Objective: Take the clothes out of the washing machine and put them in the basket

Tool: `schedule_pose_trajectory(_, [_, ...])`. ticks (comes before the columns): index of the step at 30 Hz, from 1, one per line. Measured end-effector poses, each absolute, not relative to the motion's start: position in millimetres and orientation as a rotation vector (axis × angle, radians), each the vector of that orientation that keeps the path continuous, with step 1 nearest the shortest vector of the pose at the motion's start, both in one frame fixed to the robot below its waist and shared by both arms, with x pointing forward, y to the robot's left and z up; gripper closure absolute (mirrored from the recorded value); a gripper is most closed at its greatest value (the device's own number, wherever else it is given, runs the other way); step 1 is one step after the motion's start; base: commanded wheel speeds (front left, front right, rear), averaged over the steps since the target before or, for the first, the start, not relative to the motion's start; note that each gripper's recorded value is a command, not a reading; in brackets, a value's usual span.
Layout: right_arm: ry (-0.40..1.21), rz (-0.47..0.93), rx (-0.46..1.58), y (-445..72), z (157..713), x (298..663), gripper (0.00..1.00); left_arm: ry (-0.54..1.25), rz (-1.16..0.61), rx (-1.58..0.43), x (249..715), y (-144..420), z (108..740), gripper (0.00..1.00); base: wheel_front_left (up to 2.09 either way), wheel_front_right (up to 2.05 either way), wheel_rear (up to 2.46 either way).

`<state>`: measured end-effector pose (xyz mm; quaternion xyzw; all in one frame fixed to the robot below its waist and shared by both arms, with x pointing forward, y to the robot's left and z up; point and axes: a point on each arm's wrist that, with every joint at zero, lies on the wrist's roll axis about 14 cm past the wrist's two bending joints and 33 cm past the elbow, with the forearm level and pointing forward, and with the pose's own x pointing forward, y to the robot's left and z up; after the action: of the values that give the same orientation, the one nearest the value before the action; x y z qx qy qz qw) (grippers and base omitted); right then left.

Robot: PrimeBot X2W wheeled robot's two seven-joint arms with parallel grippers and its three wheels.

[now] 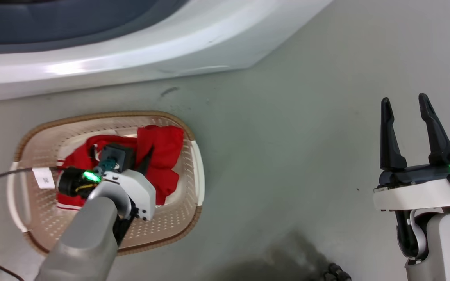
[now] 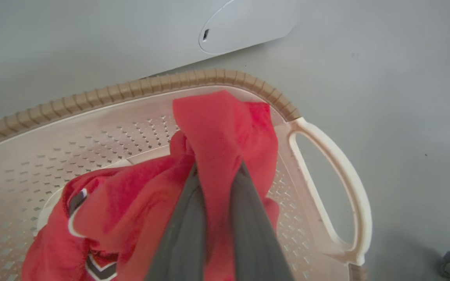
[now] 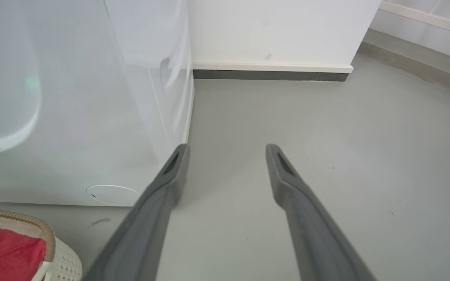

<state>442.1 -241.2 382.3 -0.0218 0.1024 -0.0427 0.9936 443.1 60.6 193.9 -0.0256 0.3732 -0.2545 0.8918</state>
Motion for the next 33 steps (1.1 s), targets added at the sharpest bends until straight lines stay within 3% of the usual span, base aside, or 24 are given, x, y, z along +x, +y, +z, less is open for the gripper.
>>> schedule_pose_trajectory(16, [0.340, -0.185, -0.076, -275.9, 347.4, 415.7, 0.00, 1.013, -0.641, 0.056, 423.6, 45.4, 85.9, 1.00, 0.00, 0.00, 0.00])
schedule_pose_trajectory(17, [0.343, -0.189, -0.079, -277.4, 347.0, 415.0, 0.00, 1.018, -0.630, 0.054, 423.4, 45.7, 84.1, 0.78, 0.00, 0.00, 0.00])
schedule_pose_trajectory(18, [0.343, -0.190, -0.080, -277.7, 346.9, 415.1, 0.00, 1.013, -0.622, 0.052, 425.7, 45.1, 84.1, 0.00, 0.00, 0.00, 0.00])
schedule_pose_trajectory(33, [0.244, -0.139, -0.094, -264.7, 375.0, 434.9, 0.00, 0.802, -0.623, -0.006, 459.5, 27.9, 157.6, 0.00, 0.00, 0.00, 0.00])
